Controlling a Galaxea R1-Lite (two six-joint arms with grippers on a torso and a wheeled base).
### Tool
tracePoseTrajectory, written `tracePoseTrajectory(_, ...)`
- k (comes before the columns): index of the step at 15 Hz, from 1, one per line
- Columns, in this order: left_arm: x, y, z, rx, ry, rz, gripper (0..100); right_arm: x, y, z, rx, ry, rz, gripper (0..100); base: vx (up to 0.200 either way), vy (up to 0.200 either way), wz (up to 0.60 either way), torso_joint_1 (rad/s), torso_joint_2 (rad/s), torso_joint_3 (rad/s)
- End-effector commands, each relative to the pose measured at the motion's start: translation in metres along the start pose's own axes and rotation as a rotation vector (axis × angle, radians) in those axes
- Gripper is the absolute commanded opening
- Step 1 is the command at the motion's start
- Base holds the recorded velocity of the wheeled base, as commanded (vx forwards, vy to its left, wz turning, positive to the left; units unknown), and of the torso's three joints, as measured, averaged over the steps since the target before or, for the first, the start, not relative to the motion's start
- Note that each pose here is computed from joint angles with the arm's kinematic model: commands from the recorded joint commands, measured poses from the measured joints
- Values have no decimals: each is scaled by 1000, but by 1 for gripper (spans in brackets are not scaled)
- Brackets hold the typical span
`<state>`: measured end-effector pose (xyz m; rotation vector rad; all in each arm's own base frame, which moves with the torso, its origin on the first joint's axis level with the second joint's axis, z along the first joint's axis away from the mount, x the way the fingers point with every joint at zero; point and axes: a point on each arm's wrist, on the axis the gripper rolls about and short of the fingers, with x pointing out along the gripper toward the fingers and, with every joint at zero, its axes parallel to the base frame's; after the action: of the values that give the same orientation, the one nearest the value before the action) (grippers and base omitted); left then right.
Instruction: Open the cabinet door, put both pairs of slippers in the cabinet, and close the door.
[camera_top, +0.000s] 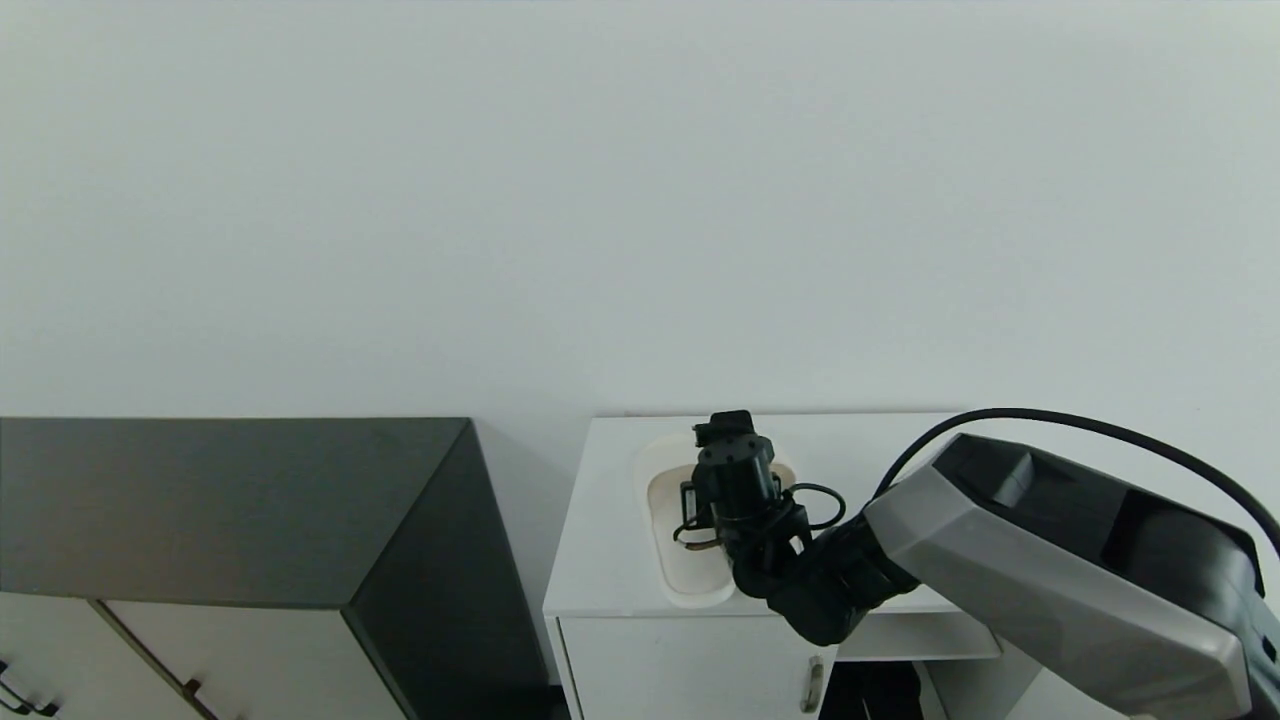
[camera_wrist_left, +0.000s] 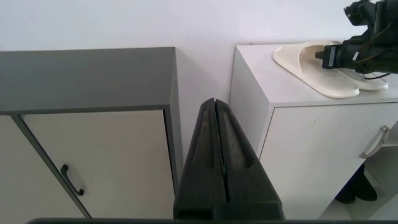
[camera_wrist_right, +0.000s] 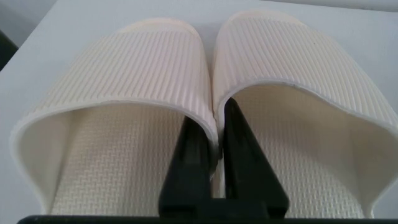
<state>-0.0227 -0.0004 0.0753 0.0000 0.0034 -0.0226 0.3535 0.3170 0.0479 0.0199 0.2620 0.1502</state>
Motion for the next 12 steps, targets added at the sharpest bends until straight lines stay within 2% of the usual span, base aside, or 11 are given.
tracePoseTrajectory(1,0,0,0,0,0,1,0,-18,0,18,6,-22,17,0,0,0,0,0,0,0)
tracePoseTrajectory(4,0,0,0,2,0,1,0,-71,-6,46,-29,-35,69,0,0,0,0,0,0,0)
tracePoseTrajectory(7,0,0,0,2,0,1,0,-138,-31,65,-48,-22,167,0,0,0,0,0,0,0)
tracePoseTrajectory(9,0,0,0,3,0,0,0,-176,-57,64,-71,17,268,0,0,0,0,0,0,0)
tracePoseTrajectory(10,0,0,0,5,0,-2,0,-190,-70,60,-100,34,274,0,0,0,0,0,0,0)
tracePoseTrajectory(12,0,0,0,3,0,-2,0,-194,-74,56,-111,47,270,0,0,0,0,0,0,0)
